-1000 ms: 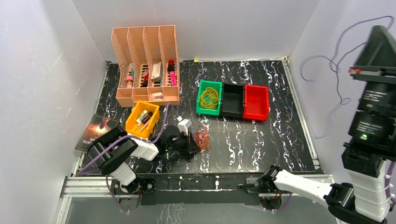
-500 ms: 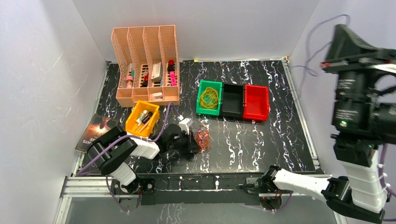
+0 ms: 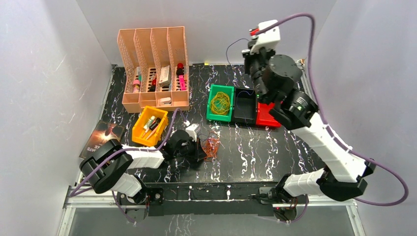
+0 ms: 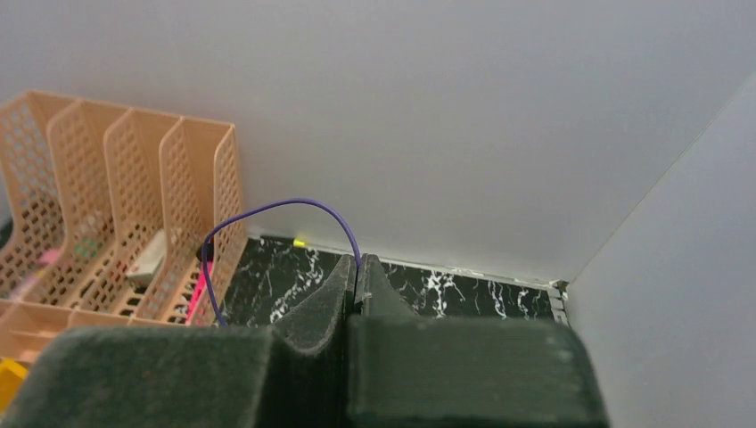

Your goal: Untangle the cables

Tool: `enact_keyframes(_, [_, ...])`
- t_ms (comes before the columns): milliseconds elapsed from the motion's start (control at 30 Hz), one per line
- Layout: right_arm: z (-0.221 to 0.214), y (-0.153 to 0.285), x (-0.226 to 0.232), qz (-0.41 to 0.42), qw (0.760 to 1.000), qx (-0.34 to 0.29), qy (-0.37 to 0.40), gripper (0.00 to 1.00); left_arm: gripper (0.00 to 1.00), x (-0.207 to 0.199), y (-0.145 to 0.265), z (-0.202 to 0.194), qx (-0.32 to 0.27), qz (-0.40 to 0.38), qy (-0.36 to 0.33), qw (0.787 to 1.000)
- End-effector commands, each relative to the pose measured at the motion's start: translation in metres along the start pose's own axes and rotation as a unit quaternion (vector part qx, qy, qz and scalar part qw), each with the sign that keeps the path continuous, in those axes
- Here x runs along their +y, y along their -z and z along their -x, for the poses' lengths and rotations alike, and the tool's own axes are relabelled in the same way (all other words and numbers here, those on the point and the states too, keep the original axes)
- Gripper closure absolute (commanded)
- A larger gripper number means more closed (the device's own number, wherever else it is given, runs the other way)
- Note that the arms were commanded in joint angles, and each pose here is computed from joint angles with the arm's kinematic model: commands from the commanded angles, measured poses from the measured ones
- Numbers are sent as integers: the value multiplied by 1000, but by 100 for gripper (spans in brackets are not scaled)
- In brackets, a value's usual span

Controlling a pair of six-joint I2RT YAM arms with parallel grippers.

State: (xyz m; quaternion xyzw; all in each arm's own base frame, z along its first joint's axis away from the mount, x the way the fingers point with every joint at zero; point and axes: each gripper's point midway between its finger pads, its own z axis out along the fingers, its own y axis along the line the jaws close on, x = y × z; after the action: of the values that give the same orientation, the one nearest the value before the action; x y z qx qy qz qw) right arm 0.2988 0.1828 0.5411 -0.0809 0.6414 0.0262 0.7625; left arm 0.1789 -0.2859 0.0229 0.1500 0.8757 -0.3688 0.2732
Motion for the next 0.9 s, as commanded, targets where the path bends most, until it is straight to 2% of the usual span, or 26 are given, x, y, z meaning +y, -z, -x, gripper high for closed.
enact_keyframes(0, [3, -6, -6, -13, 1000, 3, -10, 100, 100, 1, 5, 2, -8, 9, -1, 1000])
enact_keyframes(233, [-61, -44, -5, 23, 995, 96, -16, 100, 100, 1, 3, 5, -12, 9, 3, 1000])
enact_keyframes(433, [-102, -60, -30, 8, 989, 135, -52, 100, 100, 1, 4, 5, -14, 9, 3, 1000])
enact_keyframes(600, [-138, -72, -32, 23, 981, 174, -85, 100, 100, 0, 2, 6, -10, 9, 3, 1000])
enact_keyframes(733, [-141, -81, -40, 28, 977, 171, -124, 100, 100, -1, 2, 6, -10, 8, 4, 1000])
enact_keyframes(867, [-114, -91, -41, 44, 977, 146, -146, 100, 100, -1, 2, 6, -11, 8, 4, 1000])
